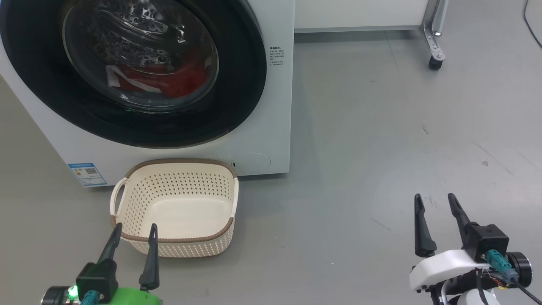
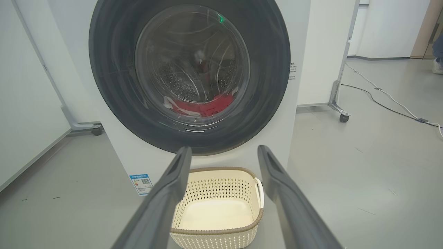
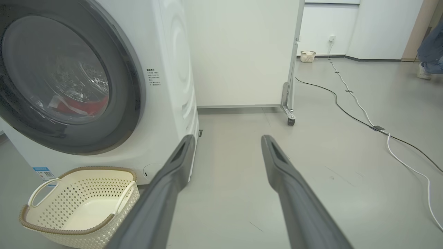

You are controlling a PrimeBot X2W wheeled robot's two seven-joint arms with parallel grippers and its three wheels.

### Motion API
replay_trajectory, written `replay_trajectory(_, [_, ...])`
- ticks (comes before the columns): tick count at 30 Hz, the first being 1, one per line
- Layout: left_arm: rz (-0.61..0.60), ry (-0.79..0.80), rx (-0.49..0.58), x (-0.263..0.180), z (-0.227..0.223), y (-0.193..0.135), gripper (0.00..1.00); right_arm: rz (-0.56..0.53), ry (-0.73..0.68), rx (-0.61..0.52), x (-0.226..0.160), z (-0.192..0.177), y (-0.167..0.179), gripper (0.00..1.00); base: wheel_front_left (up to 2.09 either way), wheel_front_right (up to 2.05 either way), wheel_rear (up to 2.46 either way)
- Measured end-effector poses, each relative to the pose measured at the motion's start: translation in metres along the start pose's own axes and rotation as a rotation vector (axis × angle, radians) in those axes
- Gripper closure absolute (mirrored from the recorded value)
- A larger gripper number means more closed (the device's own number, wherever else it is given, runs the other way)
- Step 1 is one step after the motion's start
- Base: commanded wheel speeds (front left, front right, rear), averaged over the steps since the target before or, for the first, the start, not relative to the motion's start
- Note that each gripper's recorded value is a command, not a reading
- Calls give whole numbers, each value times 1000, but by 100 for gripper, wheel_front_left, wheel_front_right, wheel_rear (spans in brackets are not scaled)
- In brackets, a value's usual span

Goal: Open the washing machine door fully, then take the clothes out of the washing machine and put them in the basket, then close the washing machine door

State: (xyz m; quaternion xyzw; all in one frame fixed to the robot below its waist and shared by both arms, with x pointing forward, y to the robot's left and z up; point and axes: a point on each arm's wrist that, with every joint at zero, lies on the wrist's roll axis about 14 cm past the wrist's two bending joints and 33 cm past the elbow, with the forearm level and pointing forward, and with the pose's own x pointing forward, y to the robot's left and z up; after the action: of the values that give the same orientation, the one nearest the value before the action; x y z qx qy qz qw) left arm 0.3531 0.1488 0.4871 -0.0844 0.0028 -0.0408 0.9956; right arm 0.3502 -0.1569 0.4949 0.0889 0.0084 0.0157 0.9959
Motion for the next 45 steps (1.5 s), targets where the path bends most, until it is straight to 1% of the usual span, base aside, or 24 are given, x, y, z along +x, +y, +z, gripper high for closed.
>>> replay_trajectory(3, [11,0,9,-1,-3,1,0,5,-3,-42,-1,0,2,0,0,0,0])
replay_trajectory(5, [5,1,38,-1,-4,0,0,10,-11,-56,-1,1,4,0,0,0,0])
replay_trajectory(18, [14,49,48,-5,-19,3,0,-3,2,-57,-2,-3,1,0,0,0,0])
replay_trajectory(45, [30,70,50,-8,-25,7,0,-2,0,-53,-1,-5,2,0,0,0,0])
